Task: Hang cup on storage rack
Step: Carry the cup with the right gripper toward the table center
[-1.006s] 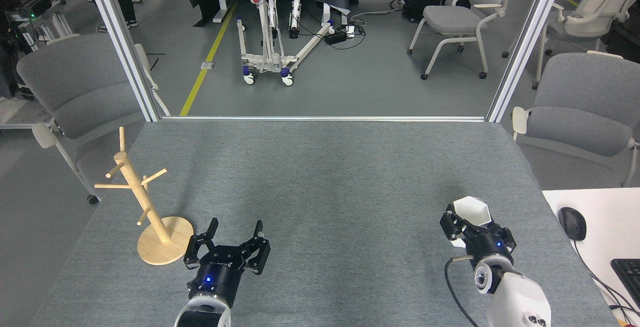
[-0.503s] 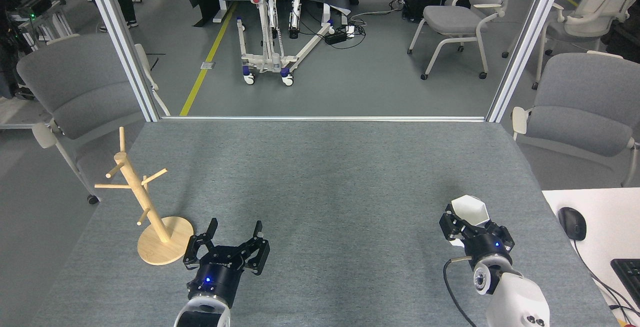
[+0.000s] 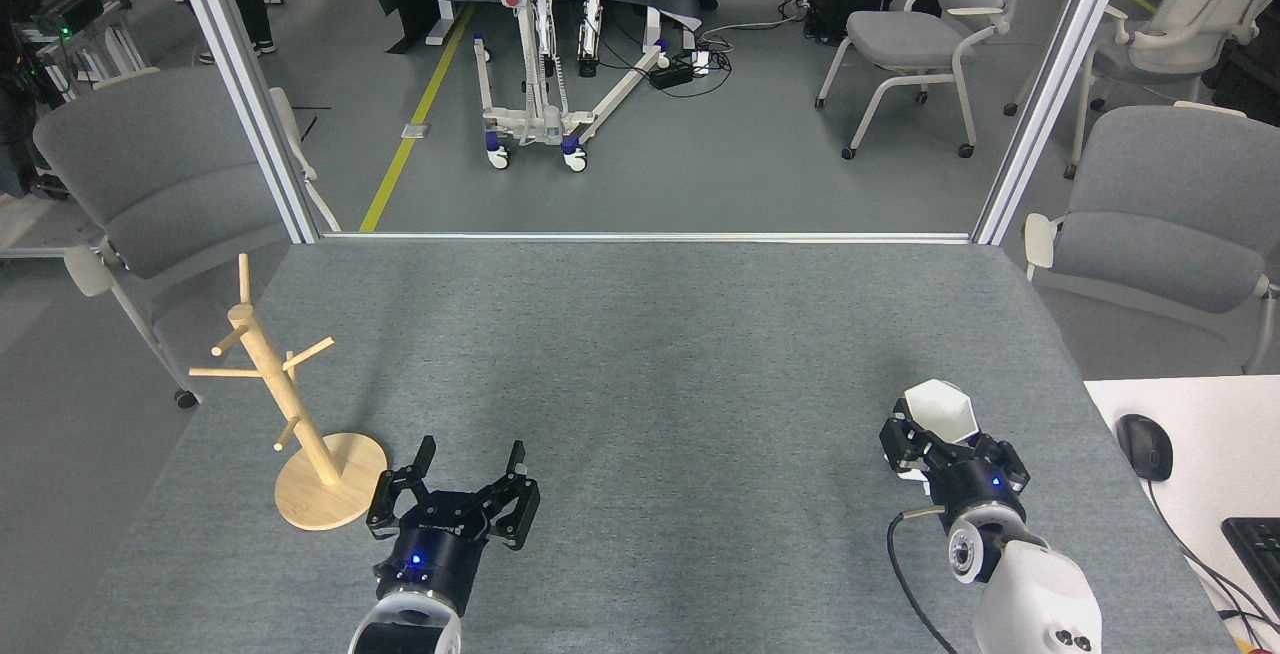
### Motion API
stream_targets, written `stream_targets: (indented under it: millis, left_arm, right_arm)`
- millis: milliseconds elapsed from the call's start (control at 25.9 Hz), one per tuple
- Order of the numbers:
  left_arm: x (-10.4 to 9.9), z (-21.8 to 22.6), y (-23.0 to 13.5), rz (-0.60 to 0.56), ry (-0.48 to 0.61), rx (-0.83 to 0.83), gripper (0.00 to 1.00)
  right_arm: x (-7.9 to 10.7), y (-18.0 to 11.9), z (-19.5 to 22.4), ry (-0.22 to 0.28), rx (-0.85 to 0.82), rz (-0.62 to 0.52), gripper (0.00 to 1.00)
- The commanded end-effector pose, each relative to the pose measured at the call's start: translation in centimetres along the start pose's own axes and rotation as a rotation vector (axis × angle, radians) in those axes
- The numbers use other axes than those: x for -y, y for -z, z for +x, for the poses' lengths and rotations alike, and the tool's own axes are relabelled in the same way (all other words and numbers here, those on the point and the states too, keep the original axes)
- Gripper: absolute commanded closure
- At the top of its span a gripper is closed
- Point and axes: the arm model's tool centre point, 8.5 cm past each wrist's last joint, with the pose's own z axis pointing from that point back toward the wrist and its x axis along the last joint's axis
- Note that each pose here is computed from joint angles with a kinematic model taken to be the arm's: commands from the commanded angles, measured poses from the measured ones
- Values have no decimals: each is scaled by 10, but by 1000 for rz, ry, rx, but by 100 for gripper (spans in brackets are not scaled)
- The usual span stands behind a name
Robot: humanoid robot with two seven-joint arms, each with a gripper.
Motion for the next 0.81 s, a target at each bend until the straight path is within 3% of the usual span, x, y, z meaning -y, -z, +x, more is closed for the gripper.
stream_targets:
  millis: [0,116,232,426,542,774]
  left_arm:
    - [-2,1,0,5,-2,0,1]
    - [-6,2,0,19,-3,4,1]
    - [-9,25,-15,32,5,95,1]
    - [-14,81,-37,48,39,270,1]
    - [-13,108,-46,55,145,372,1]
    - [-24,149,-59,106,302,530,1]
  right_arm:
    - [42,-3,-3,-50,24,-46,91]
    - [72,-17,0,-83,28,-57,94]
    - [89,-41,11,-94,30,-101,94]
    - [107,-79,42,-22,53,-129,100]
    - [121,-85,77,3,77,-167,100]
    - [126,-95,141,34,87,-167,100]
